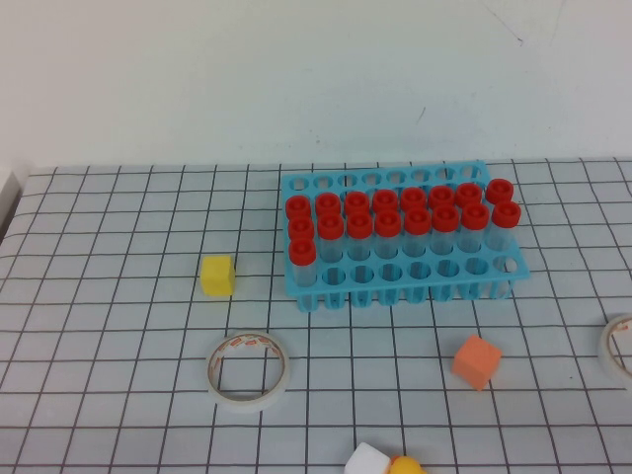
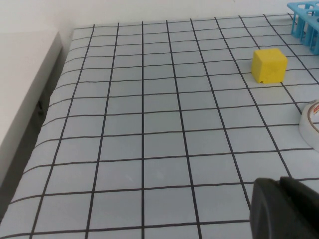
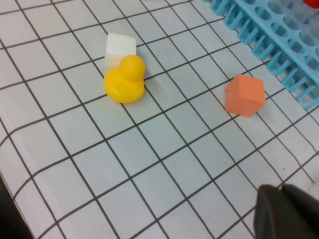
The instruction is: Place the test tubes
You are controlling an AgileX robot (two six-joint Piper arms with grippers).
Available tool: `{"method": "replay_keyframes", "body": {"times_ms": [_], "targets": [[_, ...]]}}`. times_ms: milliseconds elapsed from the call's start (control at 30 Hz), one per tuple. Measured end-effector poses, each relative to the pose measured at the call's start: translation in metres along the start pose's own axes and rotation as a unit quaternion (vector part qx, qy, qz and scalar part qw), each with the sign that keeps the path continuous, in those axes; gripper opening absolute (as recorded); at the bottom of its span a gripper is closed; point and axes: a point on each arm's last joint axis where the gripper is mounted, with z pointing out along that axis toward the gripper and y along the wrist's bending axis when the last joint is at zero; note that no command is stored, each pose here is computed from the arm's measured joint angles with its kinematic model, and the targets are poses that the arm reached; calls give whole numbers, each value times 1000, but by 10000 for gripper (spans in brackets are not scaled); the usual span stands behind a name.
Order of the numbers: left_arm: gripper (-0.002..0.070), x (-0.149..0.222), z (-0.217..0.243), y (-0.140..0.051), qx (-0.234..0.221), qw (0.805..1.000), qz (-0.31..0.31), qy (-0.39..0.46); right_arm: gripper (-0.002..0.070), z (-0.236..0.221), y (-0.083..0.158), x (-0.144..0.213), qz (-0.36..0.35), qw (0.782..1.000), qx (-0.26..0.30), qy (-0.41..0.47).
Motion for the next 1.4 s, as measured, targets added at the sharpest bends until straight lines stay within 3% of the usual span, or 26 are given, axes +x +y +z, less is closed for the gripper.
{"method": "replay_keyframes", "body": {"times_ms": [167, 367, 633, 733, 967, 1400], "targets": [[0, 0, 0, 0, 0, 1000, -1, 0, -1, -6, -1, 2, 2, 1000, 16, -15], [0, 0, 0, 0, 0, 1000, 1, 1, -1, -18, -10, 9, 42, 993, 111, -10], [0, 0, 0, 0, 0, 1000, 0, 1, -1, -25, -12, 27, 153, 945, 288, -36], [-1, 0, 0, 0, 0, 1000, 0, 1, -1, -15, -5, 43, 177, 931, 315, -48], [-1, 0, 0, 0, 0, 1000, 0, 1, -1, 27, 7, 93, 218, 918, 330, 5], [-1, 0, 0, 0, 1, 1000, -3, 1, -1, 28, 6, 92, 281, 899, 335, -36]]}}
